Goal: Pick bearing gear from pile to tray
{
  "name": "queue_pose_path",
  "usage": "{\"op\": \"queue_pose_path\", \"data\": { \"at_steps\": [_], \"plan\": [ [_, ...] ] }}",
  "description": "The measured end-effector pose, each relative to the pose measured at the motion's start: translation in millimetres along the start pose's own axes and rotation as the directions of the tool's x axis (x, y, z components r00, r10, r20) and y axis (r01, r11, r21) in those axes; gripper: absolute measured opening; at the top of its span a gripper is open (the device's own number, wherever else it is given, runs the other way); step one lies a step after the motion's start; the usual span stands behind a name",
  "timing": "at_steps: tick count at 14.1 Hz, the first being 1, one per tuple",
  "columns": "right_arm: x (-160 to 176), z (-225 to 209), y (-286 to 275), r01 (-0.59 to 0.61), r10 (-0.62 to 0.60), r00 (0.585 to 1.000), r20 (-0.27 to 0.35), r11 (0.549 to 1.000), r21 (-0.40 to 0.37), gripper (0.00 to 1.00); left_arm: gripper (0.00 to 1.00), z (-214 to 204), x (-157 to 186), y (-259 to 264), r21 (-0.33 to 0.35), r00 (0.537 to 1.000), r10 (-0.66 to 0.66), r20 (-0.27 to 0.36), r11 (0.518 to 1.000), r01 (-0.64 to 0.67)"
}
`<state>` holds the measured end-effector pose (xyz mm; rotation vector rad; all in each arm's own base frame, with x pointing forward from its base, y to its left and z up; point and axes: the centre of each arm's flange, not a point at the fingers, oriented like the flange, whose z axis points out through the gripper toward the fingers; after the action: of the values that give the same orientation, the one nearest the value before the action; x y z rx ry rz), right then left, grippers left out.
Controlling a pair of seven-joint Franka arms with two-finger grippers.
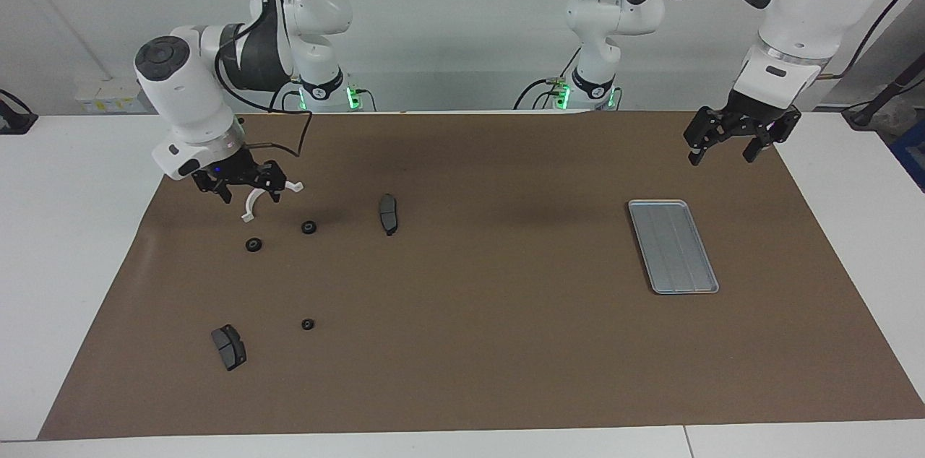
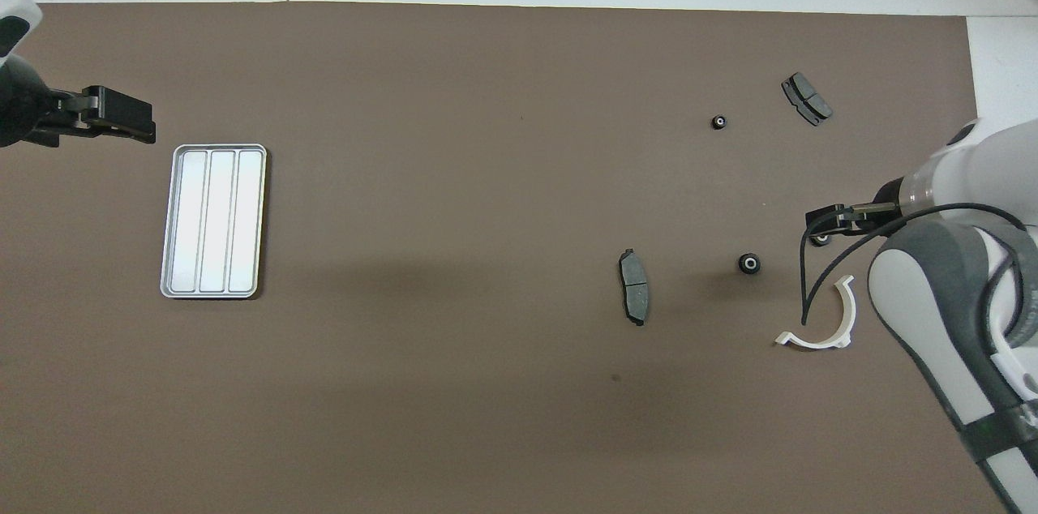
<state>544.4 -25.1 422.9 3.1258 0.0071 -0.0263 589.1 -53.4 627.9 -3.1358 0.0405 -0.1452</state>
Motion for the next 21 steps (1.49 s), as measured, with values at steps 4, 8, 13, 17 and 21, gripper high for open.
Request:
{"op": "queue_pose_path", "data": {
  "at_steps": [4, 8, 13, 17, 21],
  "plan": [
    [-5.2, 52.5, 27.2, 0.033, -0.033, 0.999, -0.015, 0.999, 0.003, 1.0, 1.0, 0.1, 0.0, -0.3, 0.0, 1.0, 0.0, 0.0, 1.0, 0.0],
    [6.4, 89.4, 41.3, 0.039, -0.039, 0.997, -0.067, 0.999, 0.0, 1.0, 1.0, 0.1, 0.0, -0.3, 0.0, 1.0, -0.001, 0.0, 1.0, 0.001],
    [18.4, 128.4, 41.4, 0.04, -0.04, 0.994, -0.106, 0.999, -0.001, 0.93, 1.0, 0.0, -0.2, 2.4, -0.001, 1.0, 0.004, 0.0, 1.0, -0.004],
    [19.3, 139.4, 41.5, 0.04, -0.04, 0.994, -0.102, 0.999, 0.002, 0.84, 1.0, 4.2, 1.6, 3.3, 0.0, 1.0, 0.004, 0.005, 1.0, -0.004],
    [16.2, 141.9, 43.4, 0.036, -0.036, 0.997, -0.067, 0.999, 0.007, 0.76, 1.0, 10.5, 4.3, 3.6, 0.0, 1.0, 0.002, 0.013, 1.0, -0.002]
  ]
}}
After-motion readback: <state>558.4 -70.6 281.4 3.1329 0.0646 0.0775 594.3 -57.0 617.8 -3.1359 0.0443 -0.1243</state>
